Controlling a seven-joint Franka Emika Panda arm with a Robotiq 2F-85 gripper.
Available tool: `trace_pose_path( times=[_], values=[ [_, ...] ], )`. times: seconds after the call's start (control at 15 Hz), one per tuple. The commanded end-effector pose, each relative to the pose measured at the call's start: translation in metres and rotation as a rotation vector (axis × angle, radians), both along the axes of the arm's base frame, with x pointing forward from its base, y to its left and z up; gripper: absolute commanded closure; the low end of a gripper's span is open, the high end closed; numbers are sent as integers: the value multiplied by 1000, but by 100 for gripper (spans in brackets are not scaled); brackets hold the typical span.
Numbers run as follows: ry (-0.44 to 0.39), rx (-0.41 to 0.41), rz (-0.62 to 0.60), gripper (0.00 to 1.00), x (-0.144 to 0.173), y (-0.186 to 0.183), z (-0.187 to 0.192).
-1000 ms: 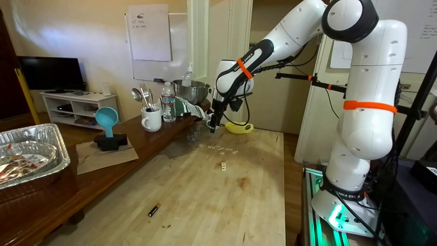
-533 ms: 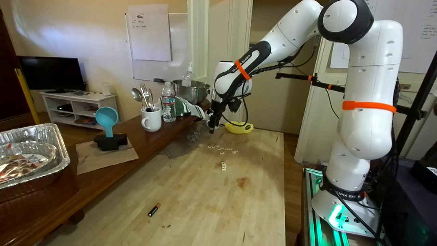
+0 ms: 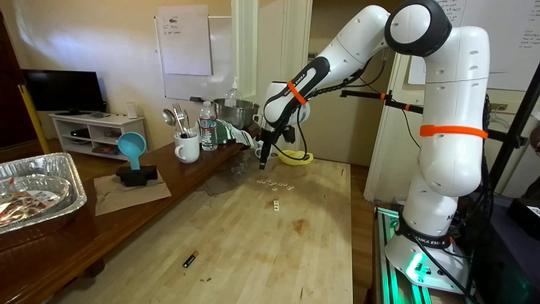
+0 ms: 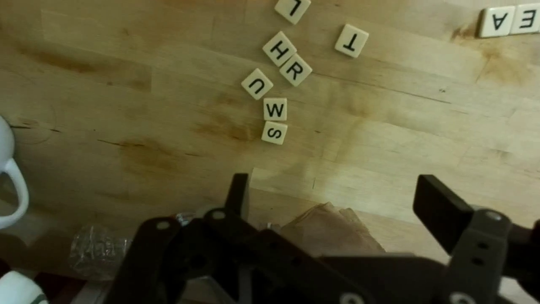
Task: Move one letter tile to the left.
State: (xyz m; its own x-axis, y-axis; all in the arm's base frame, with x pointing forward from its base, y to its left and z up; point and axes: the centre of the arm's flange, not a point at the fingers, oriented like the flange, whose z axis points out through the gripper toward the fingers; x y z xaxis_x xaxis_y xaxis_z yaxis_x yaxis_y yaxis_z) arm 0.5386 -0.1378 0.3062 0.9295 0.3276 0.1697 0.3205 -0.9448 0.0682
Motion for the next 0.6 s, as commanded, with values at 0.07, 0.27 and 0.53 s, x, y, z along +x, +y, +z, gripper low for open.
trace_pose_path(
  times=[0.07, 0.27, 0.53],
  values=[
    [-25, 25, 61, 0, 13, -15, -29],
    [-25, 45, 43, 0, 16, -17, -39],
    [-23, 55, 20, 0, 22, -12, -51]
  ],
)
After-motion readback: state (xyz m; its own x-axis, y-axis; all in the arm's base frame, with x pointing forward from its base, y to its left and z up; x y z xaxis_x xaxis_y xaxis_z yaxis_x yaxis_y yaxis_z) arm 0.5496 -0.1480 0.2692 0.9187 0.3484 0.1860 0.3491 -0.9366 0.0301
